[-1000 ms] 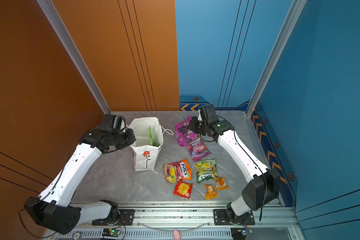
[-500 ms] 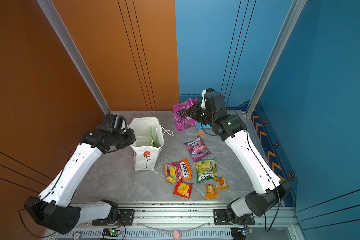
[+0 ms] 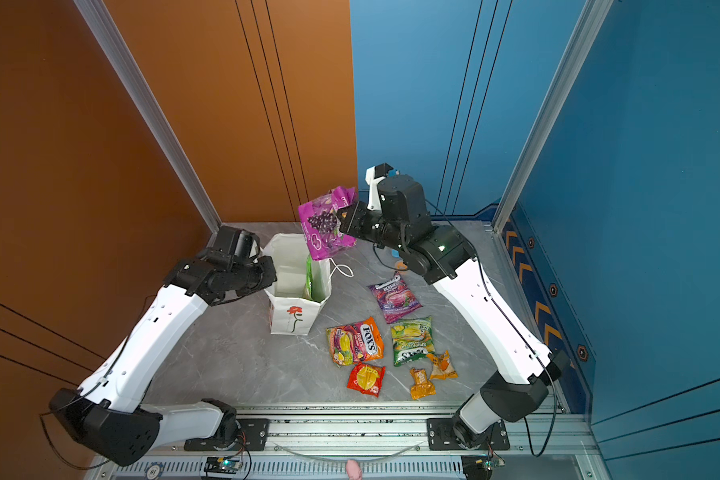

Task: Place the snacks into the paper bag
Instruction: 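Carry the purple candy bag over the paper bag and lower it in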

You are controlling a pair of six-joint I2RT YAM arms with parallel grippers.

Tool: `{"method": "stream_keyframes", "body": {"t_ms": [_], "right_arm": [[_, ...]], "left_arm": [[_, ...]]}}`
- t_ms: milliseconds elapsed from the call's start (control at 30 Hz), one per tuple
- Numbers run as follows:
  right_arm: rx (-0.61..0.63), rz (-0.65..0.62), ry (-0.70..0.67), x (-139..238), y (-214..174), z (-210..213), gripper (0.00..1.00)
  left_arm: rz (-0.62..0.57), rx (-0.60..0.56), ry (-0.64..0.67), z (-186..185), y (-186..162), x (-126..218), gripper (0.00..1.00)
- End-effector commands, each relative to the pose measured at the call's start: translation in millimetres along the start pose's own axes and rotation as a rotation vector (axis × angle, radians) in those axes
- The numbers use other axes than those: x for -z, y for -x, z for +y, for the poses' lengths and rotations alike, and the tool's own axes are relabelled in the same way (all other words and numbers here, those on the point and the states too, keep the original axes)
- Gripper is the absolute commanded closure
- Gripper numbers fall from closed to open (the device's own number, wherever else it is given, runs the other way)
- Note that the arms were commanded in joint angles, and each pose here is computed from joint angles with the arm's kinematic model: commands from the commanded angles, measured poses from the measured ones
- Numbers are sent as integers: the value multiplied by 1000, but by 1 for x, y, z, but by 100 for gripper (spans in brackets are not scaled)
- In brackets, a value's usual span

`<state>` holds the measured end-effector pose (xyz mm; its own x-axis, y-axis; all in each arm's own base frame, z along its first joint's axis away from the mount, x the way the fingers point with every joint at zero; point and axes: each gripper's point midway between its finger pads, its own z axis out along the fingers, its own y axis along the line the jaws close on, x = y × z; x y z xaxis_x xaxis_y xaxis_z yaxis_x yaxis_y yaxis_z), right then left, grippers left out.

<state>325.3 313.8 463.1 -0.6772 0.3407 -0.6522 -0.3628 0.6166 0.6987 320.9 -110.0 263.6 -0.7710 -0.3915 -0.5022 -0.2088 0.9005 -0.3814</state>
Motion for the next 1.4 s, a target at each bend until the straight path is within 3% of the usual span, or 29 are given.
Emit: {"method": "stream_keyframes", "body": {"t_ms": [0, 567, 1067, 1367], "right_arm": [[6, -93, 131, 10, 21, 44, 100], [-38, 6, 138, -31, -31, 53, 100], [-106, 55, 77, -59, -65, 29, 100], [-75, 84, -66, -78, -83, -4, 100]], "left_arm": [[-39, -10, 4, -4, 11, 7, 100], [-27, 9, -18, -12, 7, 7, 100], [-60, 68, -36, -14, 6, 12, 100], [-55, 53, -40, -17, 2, 11, 100]]}}
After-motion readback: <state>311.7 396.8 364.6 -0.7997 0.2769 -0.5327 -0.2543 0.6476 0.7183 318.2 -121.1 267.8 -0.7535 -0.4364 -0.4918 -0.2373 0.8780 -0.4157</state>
